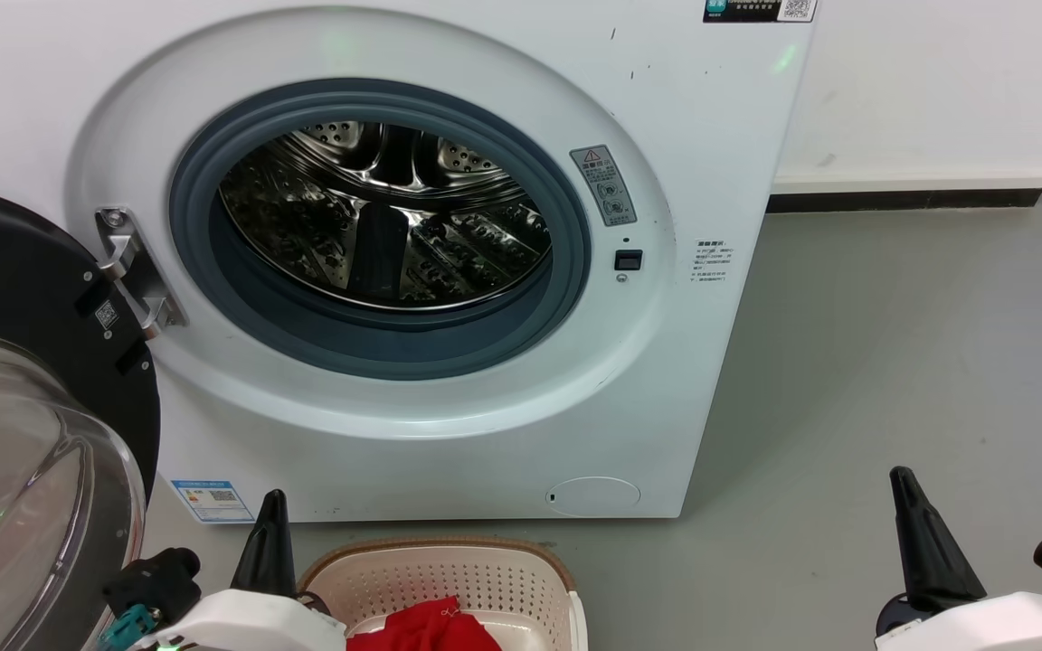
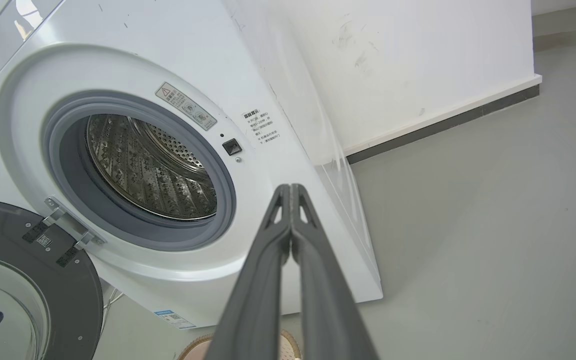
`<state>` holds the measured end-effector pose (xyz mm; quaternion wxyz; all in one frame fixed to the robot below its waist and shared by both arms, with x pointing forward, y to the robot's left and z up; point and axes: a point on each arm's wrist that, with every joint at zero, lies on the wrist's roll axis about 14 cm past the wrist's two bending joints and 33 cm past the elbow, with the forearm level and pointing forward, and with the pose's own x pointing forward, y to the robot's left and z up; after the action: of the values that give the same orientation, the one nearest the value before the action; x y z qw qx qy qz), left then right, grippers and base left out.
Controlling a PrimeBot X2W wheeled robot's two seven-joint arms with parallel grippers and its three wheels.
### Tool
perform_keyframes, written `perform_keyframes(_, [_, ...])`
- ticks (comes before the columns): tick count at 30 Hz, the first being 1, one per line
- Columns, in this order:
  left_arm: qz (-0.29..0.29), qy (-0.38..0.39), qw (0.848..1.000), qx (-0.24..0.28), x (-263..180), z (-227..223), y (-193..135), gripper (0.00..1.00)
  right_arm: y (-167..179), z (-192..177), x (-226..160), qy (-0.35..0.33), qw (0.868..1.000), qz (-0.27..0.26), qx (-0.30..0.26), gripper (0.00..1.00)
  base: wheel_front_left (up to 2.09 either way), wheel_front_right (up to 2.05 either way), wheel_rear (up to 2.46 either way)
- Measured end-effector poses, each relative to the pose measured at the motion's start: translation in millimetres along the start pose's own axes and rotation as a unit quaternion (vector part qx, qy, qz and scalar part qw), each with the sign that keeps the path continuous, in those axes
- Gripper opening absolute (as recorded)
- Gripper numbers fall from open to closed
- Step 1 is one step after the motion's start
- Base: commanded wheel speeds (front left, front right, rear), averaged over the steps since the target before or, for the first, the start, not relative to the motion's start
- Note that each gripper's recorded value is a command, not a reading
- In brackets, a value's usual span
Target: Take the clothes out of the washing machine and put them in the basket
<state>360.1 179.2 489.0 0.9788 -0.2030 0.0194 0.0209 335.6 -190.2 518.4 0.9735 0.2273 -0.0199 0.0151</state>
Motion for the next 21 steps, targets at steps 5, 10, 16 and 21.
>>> perform_keyframes(5, [0.004,0.006,0.999,-0.044,2.9,0.3,1.9,0.00,-2.0,-1.4,3.2,0.002,0.999,-0.004,0.040,0.00,0.00,0.00,0.00])
perform_keyframes(10, [0.009,0.012,0.996,-0.084,4.1,-0.6,4.8,0.00,-3.5,-1.7,6.6,0.003,0.997,-0.006,0.079,0.00,0.00,0.00,0.00])
perform_keyframes(16, [0.011,0.017,0.991,-0.129,7.0,0.0,5.9,0.00,-5.4,-3.1,10.0,0.004,0.992,-0.010,0.124,0.00,0.00,0.00,0.00])
perform_keyframes(21, [0.014,0.021,0.986,-0.164,8.4,-0.1,7.9,0.00,-6.0,-2.9,14.1,0.004,0.988,-0.011,0.157,0.00,0.00,0.00,0.00])
